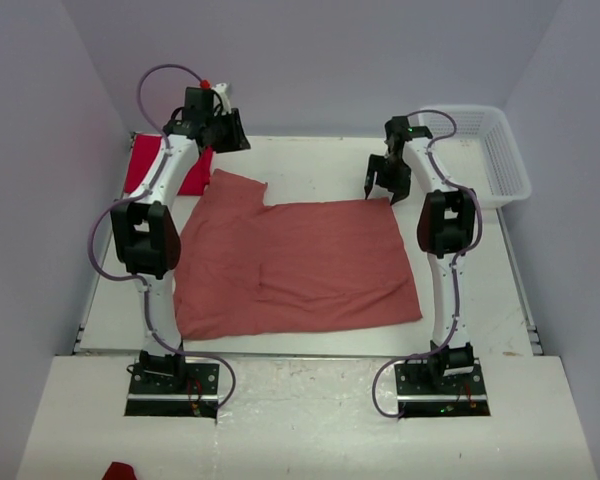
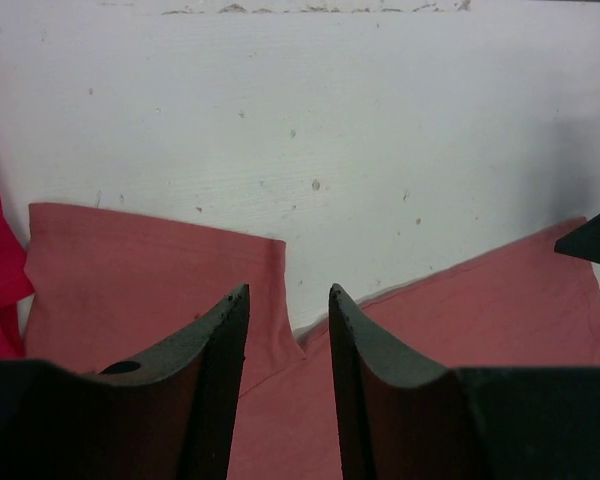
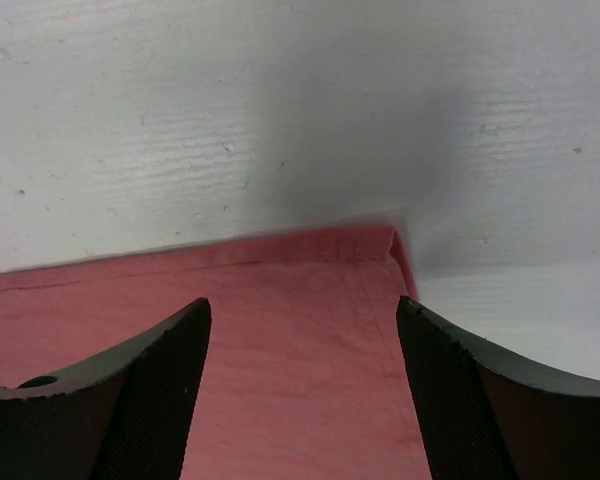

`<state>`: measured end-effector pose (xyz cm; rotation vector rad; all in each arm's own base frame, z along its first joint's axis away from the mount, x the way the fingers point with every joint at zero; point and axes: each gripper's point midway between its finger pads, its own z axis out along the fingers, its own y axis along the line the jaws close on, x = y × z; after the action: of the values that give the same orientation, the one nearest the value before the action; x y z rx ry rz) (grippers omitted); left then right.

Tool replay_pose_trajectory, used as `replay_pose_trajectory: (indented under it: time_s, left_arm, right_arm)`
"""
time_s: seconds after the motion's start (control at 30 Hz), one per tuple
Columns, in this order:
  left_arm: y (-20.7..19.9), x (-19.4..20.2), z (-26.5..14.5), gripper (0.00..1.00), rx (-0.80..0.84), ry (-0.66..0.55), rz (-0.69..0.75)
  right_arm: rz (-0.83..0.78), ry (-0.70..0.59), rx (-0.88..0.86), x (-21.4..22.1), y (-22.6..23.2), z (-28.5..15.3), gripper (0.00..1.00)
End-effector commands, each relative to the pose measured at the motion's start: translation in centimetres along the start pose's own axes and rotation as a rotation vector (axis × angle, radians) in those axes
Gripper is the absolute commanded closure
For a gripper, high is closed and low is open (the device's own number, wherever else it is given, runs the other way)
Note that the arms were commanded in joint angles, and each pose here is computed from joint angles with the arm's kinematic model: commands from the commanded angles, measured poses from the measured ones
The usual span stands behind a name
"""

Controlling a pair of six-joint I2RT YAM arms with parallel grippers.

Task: Fold and stack the t-shirts
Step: Grap the side of the flattened tshirt furthest away from the robot with both arms

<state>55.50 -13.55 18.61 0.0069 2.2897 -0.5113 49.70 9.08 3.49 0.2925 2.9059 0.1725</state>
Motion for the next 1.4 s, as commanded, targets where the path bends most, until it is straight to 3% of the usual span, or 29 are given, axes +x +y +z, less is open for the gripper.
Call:
replay_pose_trajectory:
  time_s: [0.0,0.43,0.53,0.6,0.73,0.83,1.07,1.17,1.37]
  left_arm:
    - [-2.3,-4.1,-3.8,0.6,0.076,-0.113,0.027]
    - [-4.4,-4.6,-4.7,0.59,0.184,-0.118,0.004]
    - [-4.4,-4.8,-5.0,0.59,0.186,-0.125,-0.001]
    - [-4.4,-4.7,-4.9,0.59,0.191,-0.131,-0.006]
    - [-4.4,-4.0,-4.7,0.58,0.194,-0.101,-0.013]
    - [-4.7,-4.3,-5.7,0.58,0.195,-0.115,-0.008]
    - [-5.7,-5.1,-7.5,0.57,0.217,-0.141,-0.002]
    - [-6.0,-5.4,-8.2,0.56,0.224,-0.149,0.005]
    - [-6.1,-5.6,-8.9,0.56,0.231,-0.162,0.013]
  right_arm:
    - [0.048,-0.002,-0.054,-0.8,0.3,-1.4,0.23]
    - [0.165,0.11,-0.091,0.4,-0.9,-1.2,0.19]
    - [0.157,0.095,-0.092,0.3,-1.1,-1.1,0.23]
    - [0.146,-0.002,-0.097,-1.2,-0.8,-1.8,0.27]
    - [0.169,0.026,-0.105,-0.8,-0.5,-2.3,0.21]
    - [0.172,0.119,-0.103,0.4,-0.4,-1.5,0.21]
    - [0.166,0.133,-0.134,1.4,-0.1,-1.8,0.35]
    - [0.175,0.159,-0.123,1.8,-0.3,-1.7,0.29]
    - [0.195,0.182,-0.111,2.3,-0.4,-1.5,0.28]
